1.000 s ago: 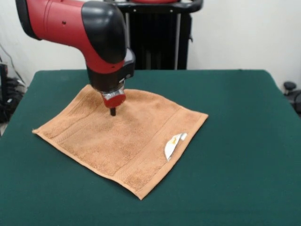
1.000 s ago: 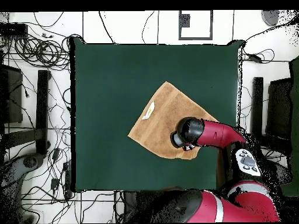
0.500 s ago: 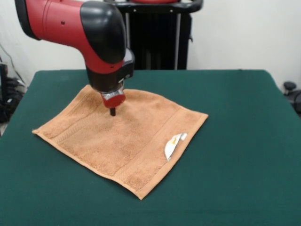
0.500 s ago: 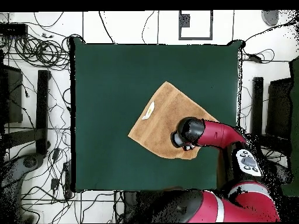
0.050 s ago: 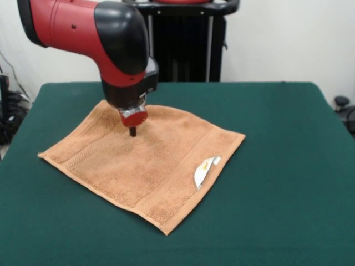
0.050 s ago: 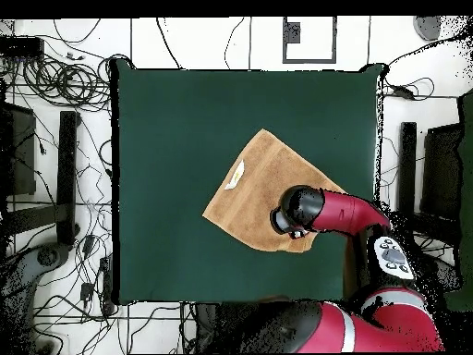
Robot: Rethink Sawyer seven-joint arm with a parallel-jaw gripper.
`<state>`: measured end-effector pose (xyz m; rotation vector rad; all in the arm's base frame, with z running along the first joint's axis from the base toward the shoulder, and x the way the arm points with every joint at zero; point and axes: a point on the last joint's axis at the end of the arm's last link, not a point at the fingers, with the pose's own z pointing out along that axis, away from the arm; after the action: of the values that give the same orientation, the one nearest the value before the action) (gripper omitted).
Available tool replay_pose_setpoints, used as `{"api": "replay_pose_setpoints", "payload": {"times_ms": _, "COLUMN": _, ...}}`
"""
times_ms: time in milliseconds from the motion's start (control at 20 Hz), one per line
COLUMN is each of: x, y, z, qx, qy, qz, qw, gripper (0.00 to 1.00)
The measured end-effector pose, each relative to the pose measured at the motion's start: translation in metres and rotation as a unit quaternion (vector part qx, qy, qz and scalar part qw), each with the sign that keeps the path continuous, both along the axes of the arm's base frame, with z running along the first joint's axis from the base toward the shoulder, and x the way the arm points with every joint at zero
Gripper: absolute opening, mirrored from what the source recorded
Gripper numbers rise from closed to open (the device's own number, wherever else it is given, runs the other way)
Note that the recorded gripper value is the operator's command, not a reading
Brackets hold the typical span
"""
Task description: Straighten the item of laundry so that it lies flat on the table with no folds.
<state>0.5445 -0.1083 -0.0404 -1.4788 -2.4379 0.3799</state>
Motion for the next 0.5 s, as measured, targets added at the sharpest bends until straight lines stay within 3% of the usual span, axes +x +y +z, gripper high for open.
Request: {"api": "replay_pose_setpoints", "payload": {"times_ms": 500, "x": 0.0042, "y": -0.002, "z": 0.0003, "qx": -0.002, "qy": -0.004, "qz": 0.0, "qw": 1.0, "gripper": 1.0}}
